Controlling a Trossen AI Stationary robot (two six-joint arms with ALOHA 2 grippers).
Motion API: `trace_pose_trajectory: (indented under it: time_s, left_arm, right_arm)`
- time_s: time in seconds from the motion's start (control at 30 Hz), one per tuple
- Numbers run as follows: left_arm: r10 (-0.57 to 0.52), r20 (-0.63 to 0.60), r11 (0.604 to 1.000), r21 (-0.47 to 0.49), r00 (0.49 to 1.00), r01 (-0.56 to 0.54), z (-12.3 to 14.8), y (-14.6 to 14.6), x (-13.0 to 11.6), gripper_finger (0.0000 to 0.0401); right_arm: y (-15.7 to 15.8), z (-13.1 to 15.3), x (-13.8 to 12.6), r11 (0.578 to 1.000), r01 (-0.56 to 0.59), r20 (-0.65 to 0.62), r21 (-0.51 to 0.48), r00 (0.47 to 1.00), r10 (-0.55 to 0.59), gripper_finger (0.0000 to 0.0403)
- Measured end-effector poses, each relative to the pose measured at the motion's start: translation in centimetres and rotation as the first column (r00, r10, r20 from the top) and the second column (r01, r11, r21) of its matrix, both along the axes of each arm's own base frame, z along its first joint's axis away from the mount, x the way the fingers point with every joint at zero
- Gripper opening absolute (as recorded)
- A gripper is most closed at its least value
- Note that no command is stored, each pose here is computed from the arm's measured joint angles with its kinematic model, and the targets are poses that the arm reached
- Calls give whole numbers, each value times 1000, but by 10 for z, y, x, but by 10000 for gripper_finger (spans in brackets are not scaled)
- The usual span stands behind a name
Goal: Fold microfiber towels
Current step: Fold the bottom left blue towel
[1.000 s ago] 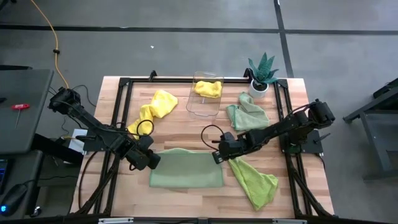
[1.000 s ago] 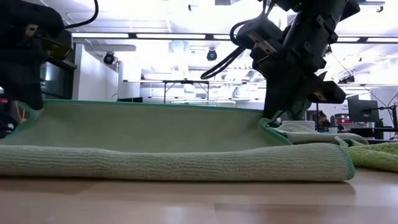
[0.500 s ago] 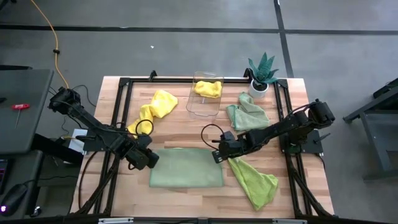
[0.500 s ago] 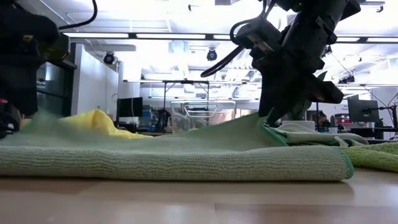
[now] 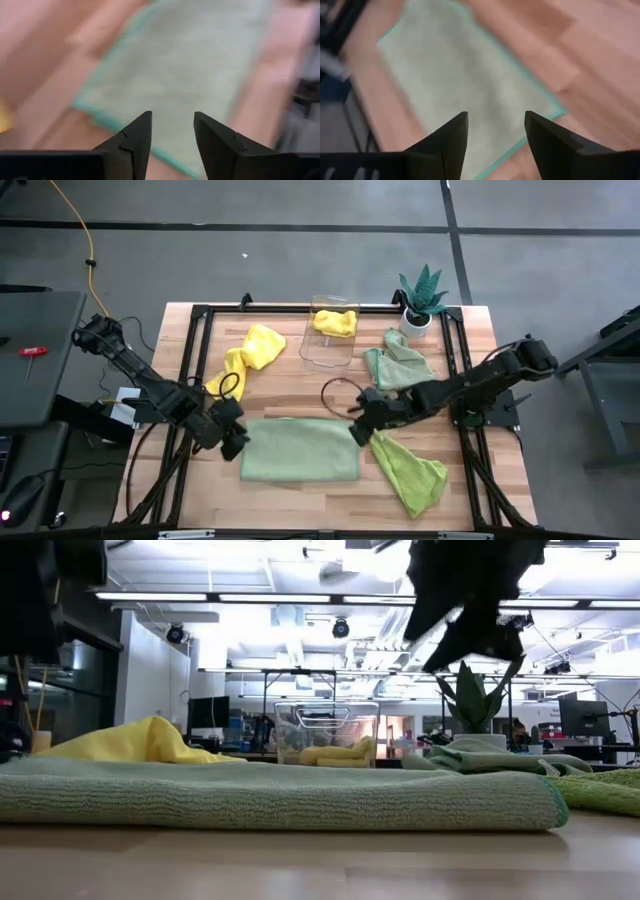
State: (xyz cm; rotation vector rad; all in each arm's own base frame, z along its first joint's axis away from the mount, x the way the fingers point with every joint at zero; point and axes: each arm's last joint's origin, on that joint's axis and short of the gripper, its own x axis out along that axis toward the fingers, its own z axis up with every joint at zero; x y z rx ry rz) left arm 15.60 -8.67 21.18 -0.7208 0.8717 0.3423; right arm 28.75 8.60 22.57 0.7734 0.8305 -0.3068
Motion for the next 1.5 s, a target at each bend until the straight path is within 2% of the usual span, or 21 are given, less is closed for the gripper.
trace_pose_trajectory:
  time_s: [0.13, 0.27, 0.43, 0.57, 0.83, 1.0, 1.13, 1.27, 1.37, 1.5]
  left_arm:
    - [-201, 70, 979, 41, 977, 198, 2, -21, 1, 142]
    - [-369, -14, 919, 141, 929, 367, -13, -41, -3, 137]
    - [-508, -90, 822, 247, 857, 513, -37, -65, 0, 135]
    - [-563, -68, 778, 292, 824, 556, -53, -82, 10, 135]
    - [-547, -158, 766, 301, 822, 568, -86, -91, 17, 135]
    - [-553, -181, 761, 287, 813, 581, -94, -94, 18, 135]
    - [-553, -185, 754, 305, 813, 582, -95, -94, 18, 135]
    - [-557, -189, 748, 308, 809, 588, -95, -94, 17, 134]
    - [-556, -190, 749, 307, 809, 587, -95, -94, 17, 129]
    - [-544, -188, 761, 301, 818, 575, -95, -94, 17, 119]
  right_arm:
    - [25, 2, -6, 985, -162, 30, -51, 986, 164, 190]
    - [45, -5, -10, 958, -266, 15, -104, 963, 269, 190]
    - [57, -15, -10, 950, -295, -5, -106, 955, 296, 190]
    - [59, -19, -7, 951, -292, -4, -103, 956, 293, 190]
    - [58, -19, -4, 947, -296, 12, -121, 954, 300, 190]
    - [59, -18, -3, 931, -332, 35, -150, 939, 341, 190]
    - [63, -14, 2, 886, -405, 95, -224, 896, 434, 190]
    - [70, -21, 11, 816, -503, 131, -285, 823, 553, 190]
    - [77, -35, 14, 764, -577, 105, -289, 774, 625, 190]
    - [89, -56, 13, 716, -640, 33, -278, 739, 673, 190]
